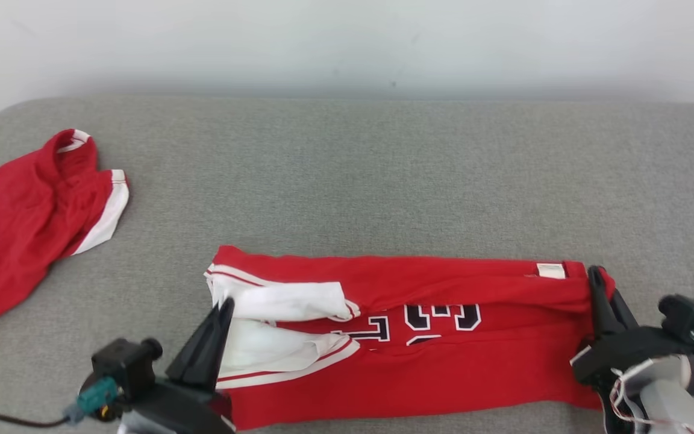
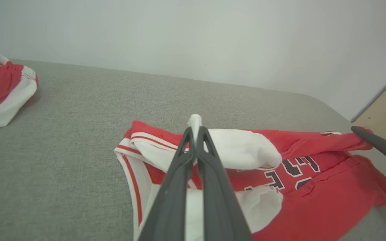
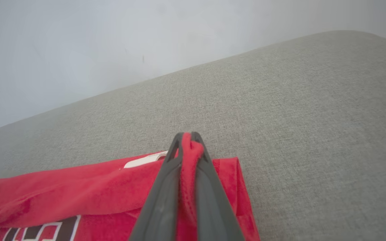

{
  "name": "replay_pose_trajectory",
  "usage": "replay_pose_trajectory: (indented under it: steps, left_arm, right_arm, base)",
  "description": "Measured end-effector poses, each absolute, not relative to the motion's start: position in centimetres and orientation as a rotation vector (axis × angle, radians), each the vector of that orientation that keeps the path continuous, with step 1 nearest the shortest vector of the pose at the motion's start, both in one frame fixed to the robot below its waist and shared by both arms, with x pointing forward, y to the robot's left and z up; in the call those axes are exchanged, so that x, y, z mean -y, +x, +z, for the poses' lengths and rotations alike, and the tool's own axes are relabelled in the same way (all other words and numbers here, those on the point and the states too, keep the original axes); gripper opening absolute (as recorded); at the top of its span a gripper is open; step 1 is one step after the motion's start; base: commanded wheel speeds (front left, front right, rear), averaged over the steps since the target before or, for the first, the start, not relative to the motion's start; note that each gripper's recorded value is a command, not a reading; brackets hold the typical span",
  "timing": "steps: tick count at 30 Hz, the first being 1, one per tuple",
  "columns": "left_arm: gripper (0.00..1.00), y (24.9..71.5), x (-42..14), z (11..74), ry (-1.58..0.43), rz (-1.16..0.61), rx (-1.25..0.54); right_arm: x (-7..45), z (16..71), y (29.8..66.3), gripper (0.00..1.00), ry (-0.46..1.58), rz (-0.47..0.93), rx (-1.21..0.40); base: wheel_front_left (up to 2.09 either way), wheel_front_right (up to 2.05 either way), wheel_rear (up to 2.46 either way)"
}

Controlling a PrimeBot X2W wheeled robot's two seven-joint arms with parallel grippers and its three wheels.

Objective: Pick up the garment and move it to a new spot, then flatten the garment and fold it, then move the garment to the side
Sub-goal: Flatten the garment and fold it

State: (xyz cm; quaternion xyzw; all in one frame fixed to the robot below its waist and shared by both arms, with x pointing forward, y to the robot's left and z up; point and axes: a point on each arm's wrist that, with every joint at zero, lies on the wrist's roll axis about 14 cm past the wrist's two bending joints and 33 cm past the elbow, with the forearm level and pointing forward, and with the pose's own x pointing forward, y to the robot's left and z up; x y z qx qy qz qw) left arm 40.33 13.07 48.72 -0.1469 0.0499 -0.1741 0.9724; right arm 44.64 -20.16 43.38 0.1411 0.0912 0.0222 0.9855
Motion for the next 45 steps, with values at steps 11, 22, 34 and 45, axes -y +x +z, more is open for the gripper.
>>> replay_pose_trajectory:
  steps: [11,22,34,45]
  left_arm:
    - [0.0,37.4,-14.2,44.7,-0.329,-0.253,-0.198]
    - [1.0,37.1,-17.2,45.4,-0.305,-0.121,-0.139]
    - [1.0,34.1,-21.6,49.4,-0.157,0.03,0.028]
    - [1.0,32.3,-21.6,48.8,-0.129,0.013,0.025]
  right_arm:
    - [21.2,41.7,41.6,0.0,0.287,0.02,-0.236]
    - [21.6,42.7,41.5,1.0,0.289,0.01,-0.213]
    - [22.9,42.1,39.4,1.0,0.254,-0.024,-0.257]
    - [21.7,39.8,39.5,1.0,0.225,-0.022,-0.361]
  base:
    - [0.0,0.0,0.0]
    - [0.0,0.0,0.0]
    - [0.0,0.0,0.0]
    - [0.0,0.0,0.0]
